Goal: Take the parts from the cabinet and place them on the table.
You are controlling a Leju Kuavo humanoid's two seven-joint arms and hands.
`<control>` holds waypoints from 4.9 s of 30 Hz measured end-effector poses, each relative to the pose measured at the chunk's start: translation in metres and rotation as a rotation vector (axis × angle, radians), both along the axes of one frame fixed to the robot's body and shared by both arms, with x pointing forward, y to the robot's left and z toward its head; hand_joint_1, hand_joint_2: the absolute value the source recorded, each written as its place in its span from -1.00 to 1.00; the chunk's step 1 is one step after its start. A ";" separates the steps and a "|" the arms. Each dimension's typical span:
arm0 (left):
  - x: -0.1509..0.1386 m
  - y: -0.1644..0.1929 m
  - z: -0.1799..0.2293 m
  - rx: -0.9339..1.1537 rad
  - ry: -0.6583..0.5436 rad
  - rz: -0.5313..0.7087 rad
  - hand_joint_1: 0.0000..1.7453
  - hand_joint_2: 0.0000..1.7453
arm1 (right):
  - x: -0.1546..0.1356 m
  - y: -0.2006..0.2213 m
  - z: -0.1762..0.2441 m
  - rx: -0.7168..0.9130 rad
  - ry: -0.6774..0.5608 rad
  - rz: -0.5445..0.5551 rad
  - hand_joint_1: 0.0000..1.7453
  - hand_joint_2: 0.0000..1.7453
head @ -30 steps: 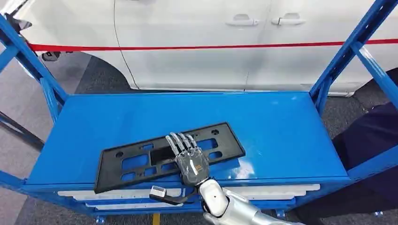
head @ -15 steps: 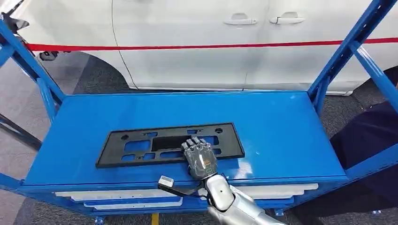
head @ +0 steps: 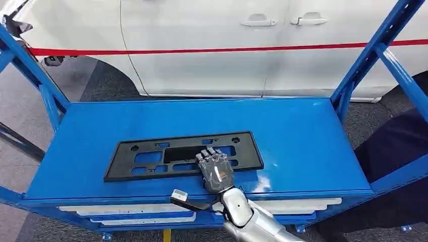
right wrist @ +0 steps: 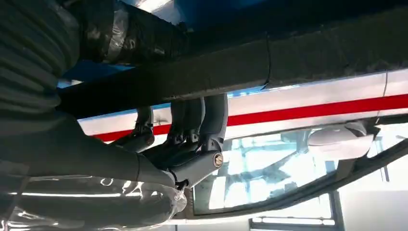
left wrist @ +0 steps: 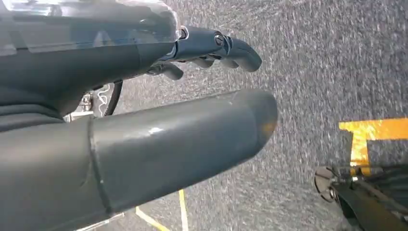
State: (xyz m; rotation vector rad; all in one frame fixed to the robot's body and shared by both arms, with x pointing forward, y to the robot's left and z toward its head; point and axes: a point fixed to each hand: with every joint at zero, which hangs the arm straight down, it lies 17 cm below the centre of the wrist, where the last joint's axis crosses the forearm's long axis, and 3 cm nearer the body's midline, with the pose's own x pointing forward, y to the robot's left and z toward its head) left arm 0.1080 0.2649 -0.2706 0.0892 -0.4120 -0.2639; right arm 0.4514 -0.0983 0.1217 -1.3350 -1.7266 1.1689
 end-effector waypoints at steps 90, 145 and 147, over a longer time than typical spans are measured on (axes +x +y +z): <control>-0.002 -0.009 0.000 -0.018 0.003 0.177 -1.00 1.00 | -0.179 -0.004 0.216 1.267 -0.161 0.886 1.00 1.00; -0.002 -0.004 0.000 -0.016 0.005 0.173 -1.00 1.00 | -0.181 -0.024 0.201 1.416 -0.109 0.910 1.00 1.00; 0.000 -0.004 0.000 -0.017 0.002 0.172 -1.00 1.00 | -0.181 -0.024 0.201 1.416 -0.108 0.909 1.00 1.00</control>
